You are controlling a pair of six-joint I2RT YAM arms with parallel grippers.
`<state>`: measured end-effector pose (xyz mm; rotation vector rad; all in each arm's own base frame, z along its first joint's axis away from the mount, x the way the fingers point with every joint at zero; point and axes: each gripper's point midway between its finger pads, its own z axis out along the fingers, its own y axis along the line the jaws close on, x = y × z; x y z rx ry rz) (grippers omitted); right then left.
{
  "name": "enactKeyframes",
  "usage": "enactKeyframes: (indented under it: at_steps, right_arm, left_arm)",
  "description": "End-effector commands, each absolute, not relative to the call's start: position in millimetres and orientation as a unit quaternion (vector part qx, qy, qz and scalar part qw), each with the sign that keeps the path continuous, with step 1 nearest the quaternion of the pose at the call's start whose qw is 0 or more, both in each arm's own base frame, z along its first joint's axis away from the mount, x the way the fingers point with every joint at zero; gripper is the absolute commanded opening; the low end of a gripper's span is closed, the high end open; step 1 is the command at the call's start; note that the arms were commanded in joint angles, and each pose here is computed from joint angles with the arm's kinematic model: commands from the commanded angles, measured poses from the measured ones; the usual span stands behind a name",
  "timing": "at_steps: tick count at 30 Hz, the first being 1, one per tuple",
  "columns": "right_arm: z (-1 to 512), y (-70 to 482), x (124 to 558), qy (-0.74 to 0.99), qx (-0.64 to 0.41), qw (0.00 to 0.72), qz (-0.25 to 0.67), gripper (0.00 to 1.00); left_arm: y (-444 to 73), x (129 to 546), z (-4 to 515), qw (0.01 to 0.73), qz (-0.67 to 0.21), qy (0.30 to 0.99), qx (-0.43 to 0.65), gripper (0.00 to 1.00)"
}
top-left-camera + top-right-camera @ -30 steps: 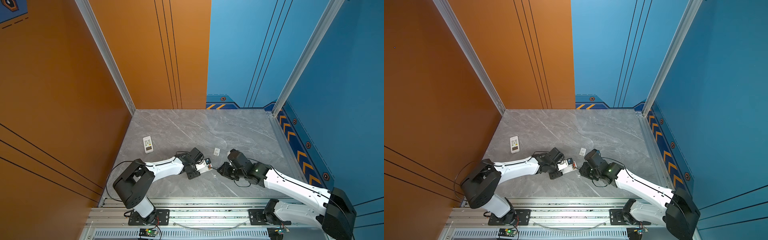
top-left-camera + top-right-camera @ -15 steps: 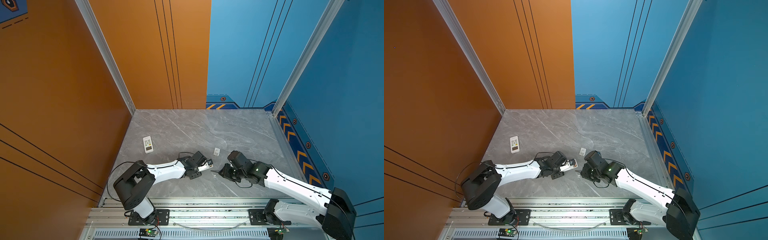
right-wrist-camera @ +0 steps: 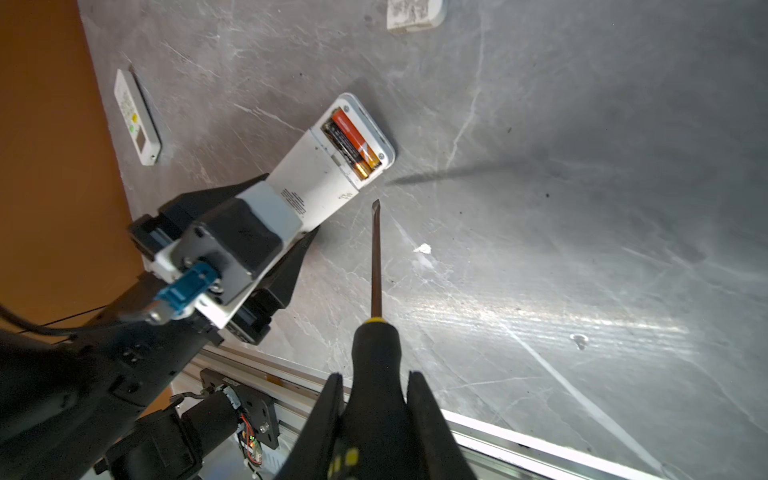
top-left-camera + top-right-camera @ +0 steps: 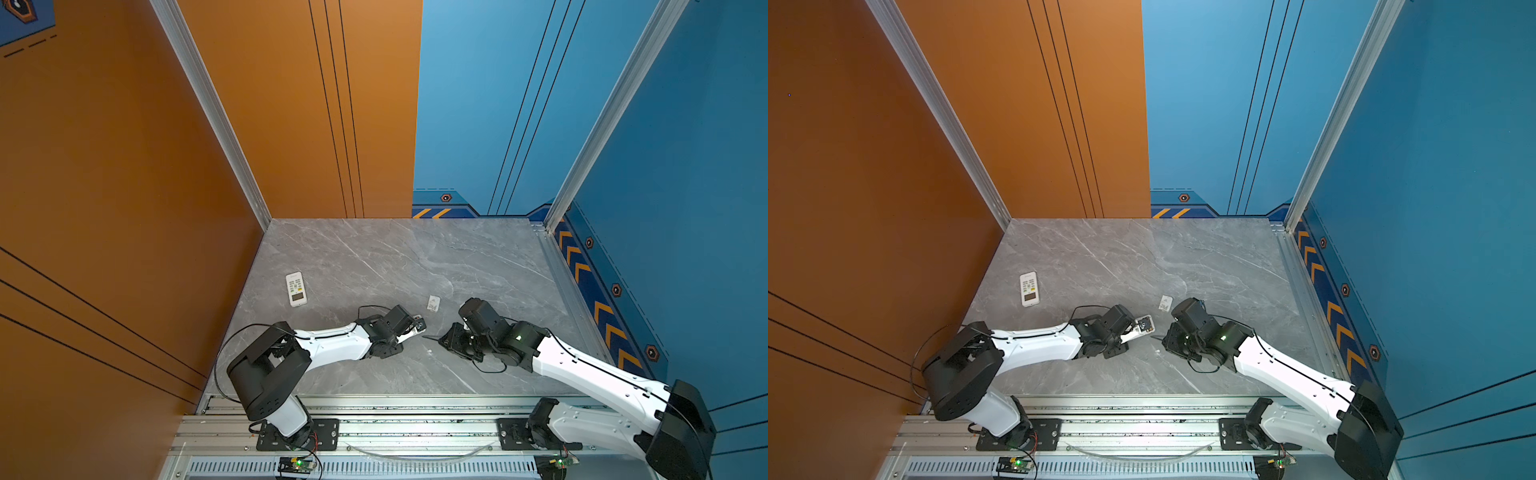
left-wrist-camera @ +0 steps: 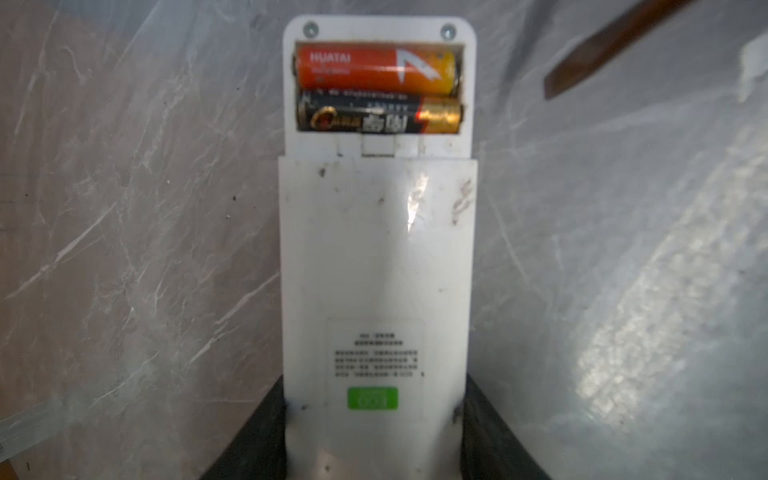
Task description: Unload the batteries from the remote control
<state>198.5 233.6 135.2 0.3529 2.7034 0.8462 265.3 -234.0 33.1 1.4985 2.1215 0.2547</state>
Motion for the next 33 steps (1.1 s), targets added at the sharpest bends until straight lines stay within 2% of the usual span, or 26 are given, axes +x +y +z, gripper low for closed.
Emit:
enactKeyframes:
  at_steps: [1,21,33]
  right_arm:
    - [154.0,235.8,208.2,0.931,0.129,0.160,0.301,0.00]
    - [134.1,246.0,218.2,0.942,0.122,0.138,0.281,0.00]
    - [145.3,248.9,223.3,0.935,0.123,0.150,0.298,0.00]
  left_arm:
    - [-210.2,246.9,8.3,0.206,0.118,0.788,0.569,0.10]
    - [-212.1,247.1,11.3,0.220,0.118,0.784,0.568,0.10]
    - [-212.8,246.9,11.0,0.220,0.120,0.782,0.571,0.10]
